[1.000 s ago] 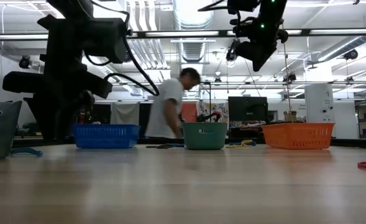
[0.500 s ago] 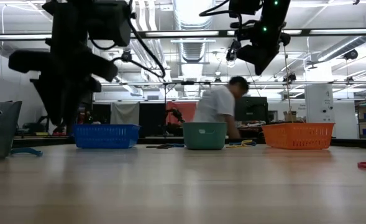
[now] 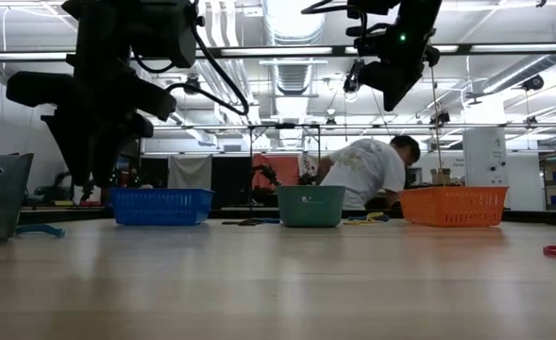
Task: Sort rubber bands into baskets
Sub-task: Put the bottom left blue rubber band into the blue bin
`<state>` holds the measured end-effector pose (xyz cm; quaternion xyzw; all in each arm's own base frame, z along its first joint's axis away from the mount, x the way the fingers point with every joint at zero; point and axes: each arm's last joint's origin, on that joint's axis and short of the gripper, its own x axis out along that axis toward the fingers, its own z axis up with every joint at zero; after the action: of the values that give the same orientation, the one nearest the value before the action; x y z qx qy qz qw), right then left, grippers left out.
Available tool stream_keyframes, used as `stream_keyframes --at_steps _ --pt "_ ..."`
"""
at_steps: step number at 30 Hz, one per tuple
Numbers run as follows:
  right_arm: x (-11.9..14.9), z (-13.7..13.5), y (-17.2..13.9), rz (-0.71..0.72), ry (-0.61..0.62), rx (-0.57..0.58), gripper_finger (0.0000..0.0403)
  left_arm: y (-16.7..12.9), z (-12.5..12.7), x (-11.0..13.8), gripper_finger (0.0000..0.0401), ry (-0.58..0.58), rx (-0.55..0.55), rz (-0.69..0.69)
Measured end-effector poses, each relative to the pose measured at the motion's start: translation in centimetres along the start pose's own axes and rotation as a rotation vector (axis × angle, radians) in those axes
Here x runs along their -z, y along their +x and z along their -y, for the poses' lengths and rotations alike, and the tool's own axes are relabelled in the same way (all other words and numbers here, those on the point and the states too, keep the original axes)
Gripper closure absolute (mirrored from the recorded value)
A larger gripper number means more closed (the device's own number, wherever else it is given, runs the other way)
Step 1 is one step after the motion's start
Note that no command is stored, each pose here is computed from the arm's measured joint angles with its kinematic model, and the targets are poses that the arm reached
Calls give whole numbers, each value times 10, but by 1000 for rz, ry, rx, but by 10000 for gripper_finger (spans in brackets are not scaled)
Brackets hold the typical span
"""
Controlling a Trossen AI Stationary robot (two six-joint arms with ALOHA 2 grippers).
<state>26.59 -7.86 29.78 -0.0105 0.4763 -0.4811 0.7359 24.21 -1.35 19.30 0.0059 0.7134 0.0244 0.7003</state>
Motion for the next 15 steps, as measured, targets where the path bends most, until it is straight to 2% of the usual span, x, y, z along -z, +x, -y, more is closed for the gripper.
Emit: stream_keyframes --at_steps 9,15 --pt "3 -4 -2 4 -9 -2 394 5 2 -6 246 -38 22 56" --pt "19 0 -3 -6 -23 -15 394 4 4 -5 246 -86 40 51"
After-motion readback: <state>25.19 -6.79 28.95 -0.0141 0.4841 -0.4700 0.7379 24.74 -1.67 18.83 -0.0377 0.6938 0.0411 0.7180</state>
